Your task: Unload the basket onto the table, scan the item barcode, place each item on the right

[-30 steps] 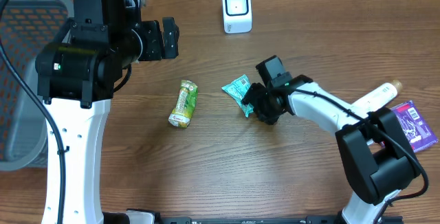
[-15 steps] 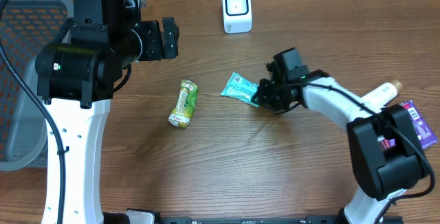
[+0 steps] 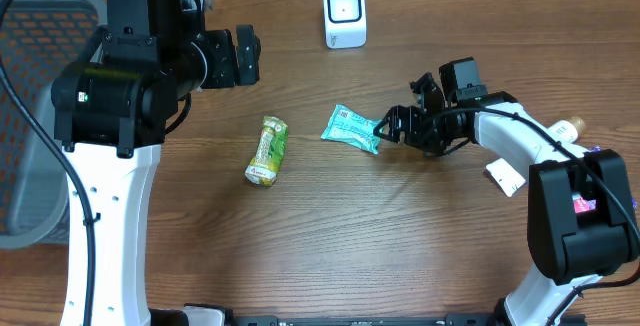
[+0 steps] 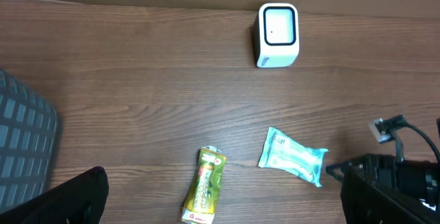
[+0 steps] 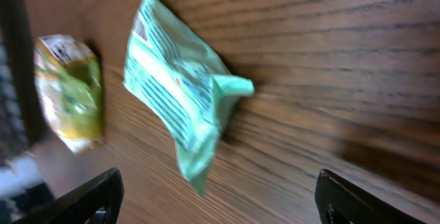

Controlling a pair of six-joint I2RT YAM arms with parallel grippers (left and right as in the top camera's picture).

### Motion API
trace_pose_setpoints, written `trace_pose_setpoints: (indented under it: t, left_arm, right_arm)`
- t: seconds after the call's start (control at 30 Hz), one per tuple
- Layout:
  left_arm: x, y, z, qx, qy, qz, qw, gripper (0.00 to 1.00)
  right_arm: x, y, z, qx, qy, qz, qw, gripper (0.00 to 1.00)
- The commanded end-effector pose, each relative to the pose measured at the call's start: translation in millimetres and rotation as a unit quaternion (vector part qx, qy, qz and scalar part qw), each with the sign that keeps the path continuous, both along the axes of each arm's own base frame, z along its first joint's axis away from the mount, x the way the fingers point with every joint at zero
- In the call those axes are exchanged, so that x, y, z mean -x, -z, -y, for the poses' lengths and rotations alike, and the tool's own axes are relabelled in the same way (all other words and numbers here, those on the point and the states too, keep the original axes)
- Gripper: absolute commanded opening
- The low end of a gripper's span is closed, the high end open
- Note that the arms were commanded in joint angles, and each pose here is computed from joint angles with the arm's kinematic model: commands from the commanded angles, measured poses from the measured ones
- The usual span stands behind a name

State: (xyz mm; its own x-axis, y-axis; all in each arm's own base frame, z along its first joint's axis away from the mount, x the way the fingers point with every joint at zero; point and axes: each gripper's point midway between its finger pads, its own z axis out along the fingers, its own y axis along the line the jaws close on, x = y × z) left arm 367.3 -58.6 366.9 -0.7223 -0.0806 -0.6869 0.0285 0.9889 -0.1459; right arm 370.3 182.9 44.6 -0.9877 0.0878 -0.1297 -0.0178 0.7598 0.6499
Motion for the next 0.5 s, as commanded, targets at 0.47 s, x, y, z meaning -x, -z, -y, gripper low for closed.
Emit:
trace_pose_setpoints:
  t: [0.47]
  left_arm:
    - [-2, 1, -2, -0.004, 0.0, 0.0, 1.0, 1.0]
  right_arm:
    - [-17, 43, -53, -0.038, 0.148, -0.113, 0.982, 0.79]
